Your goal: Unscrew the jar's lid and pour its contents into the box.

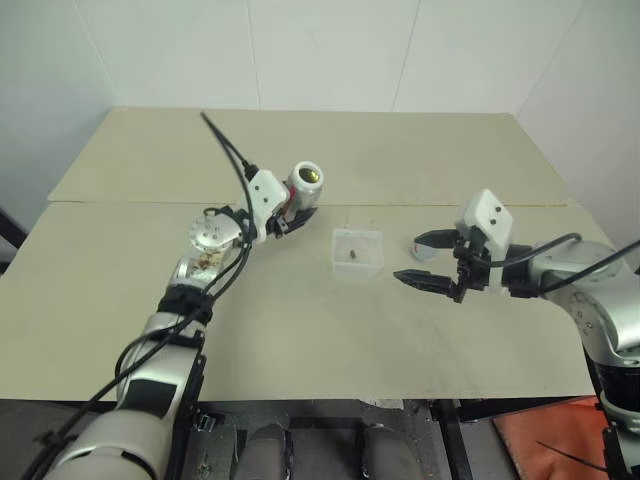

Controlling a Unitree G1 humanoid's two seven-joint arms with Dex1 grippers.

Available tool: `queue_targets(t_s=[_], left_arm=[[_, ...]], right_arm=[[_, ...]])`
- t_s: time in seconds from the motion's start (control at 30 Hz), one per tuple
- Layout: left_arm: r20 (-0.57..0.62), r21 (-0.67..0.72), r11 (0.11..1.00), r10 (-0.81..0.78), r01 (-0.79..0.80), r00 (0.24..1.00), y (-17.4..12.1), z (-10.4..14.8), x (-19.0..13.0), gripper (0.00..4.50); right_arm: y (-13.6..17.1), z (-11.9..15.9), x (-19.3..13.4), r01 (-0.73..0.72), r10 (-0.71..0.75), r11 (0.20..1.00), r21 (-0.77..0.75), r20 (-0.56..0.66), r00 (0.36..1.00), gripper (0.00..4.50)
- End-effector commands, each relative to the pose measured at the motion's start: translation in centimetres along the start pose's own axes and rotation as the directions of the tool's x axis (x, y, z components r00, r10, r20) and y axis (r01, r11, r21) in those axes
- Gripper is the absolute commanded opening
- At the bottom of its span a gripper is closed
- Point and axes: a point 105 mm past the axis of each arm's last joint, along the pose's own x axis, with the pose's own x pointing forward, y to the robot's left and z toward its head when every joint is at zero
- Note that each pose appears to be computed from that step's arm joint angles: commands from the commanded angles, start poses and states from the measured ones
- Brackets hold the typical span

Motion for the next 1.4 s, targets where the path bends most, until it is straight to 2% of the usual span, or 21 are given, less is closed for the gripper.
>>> queue_targets(t_s=[0.03,0.27,0.47,0.8,1.07,1.13,1.23,1.4], left_arm=[[0.031,-0.095,0.994,0.054,-0.051,0.998,-0.4,0.7,-0.5,2.79],[-0.001,-0.228,0.967,0.115,-0.112,0.993,-2.4,-1.9,-1.5,2.79],[0.027,-0.291,0.94,0.194,-0.178,0.981,-2.4,-2.5,-1.2,2.79],[-0.008,-0.292,0.917,0.282,-0.272,0.959,-2.7,-4.3,-0.7,2.79],[-0.051,-0.24,0.909,0.339,-0.341,0.939,-2.9,-5.7,-0.6,2.79],[-0.065,-0.24,0.908,0.339,-0.345,0.938,-3.0,-6.0,-0.7,3.52],[-0.066,-0.229,0.916,0.322,-0.328,0.944,-3.3,-6.2,-0.8,4.4],[-0.064,-0.225,0.917,0.324,-0.33,0.944,-3.5,-6.0,-1.0,4.48]], right_arm=[[0.0,1.6,-0.4,0.0,0.002,1.0,-0.028,0.056,0.998,4.43],[-0.2,1.5,-0.9,-0.006,0.007,1.0,-0.021,0.044,0.999,4.43],[-0.2,1.5,-1.1,-0.009,0.01,1.0,-0.023,0.037,0.999,4.43],[0.0,1.6,-1.3,-0.006,0.007,1.0,-0.028,0.036,0.999,4.43],[0.4,1.5,-1.3,-0.009,0.01,1.0,-0.024,0.036,0.999,4.43],[0.5,1.5,-1.3,-0.009,0.01,1.0,-0.023,0.036,0.999,4.5],[0.5,1.5,-1.3,-0.008,0.008,1.0,-0.02,0.036,0.999,4.5],[0.5,1.5,-1.3,-0.007,0.007,1.0,-0.02,0.036,0.999,4.5]])
